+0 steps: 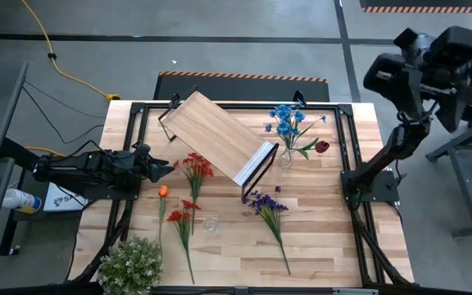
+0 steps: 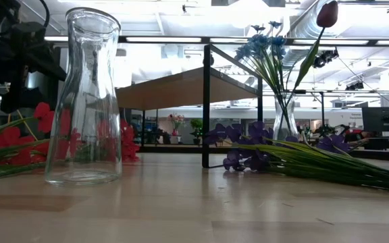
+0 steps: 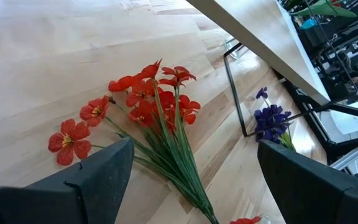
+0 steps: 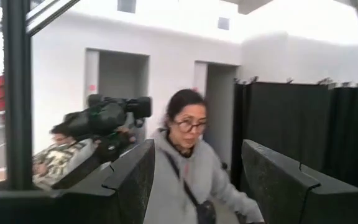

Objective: Pick and place flowers into a vace then onto a shelf
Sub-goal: Put the violet flowers into the top transparent vase

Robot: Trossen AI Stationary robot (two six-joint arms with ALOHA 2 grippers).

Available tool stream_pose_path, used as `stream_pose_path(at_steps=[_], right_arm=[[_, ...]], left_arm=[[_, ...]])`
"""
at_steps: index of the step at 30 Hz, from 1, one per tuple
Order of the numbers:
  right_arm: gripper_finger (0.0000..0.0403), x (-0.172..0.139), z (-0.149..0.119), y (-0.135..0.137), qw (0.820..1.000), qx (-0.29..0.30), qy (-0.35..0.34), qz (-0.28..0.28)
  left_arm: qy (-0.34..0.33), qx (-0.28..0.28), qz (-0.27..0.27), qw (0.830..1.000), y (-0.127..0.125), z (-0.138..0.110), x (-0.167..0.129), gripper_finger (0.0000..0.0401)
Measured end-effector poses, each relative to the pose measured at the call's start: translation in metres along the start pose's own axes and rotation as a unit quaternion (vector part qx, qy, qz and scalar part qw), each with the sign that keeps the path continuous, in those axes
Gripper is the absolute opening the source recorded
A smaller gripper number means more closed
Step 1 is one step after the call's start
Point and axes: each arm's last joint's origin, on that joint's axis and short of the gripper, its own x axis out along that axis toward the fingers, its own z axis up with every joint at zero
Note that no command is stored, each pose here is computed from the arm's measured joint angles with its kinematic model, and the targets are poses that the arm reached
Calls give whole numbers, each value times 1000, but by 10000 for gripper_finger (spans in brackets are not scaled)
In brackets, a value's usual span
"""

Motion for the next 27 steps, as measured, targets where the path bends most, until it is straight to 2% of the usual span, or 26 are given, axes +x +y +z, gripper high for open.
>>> stream_pose_path(at_steps=[8,16,20,27], right_arm=[[232,26,-10,-4,996,39,10,78],[232,42,-44,-46,985,135,36,98],[232,45,-54,-51,985,136,27,104],[232,52,-71,-37,986,114,-14,124]], left_arm=[[0,0,0,1000,0,0,0,376],[15,0,-10,1000,-1,-1,0,376],[44,0,-29,999,-2,-3,0,376],[66,0,-43,997,-2,-4,0,376]])
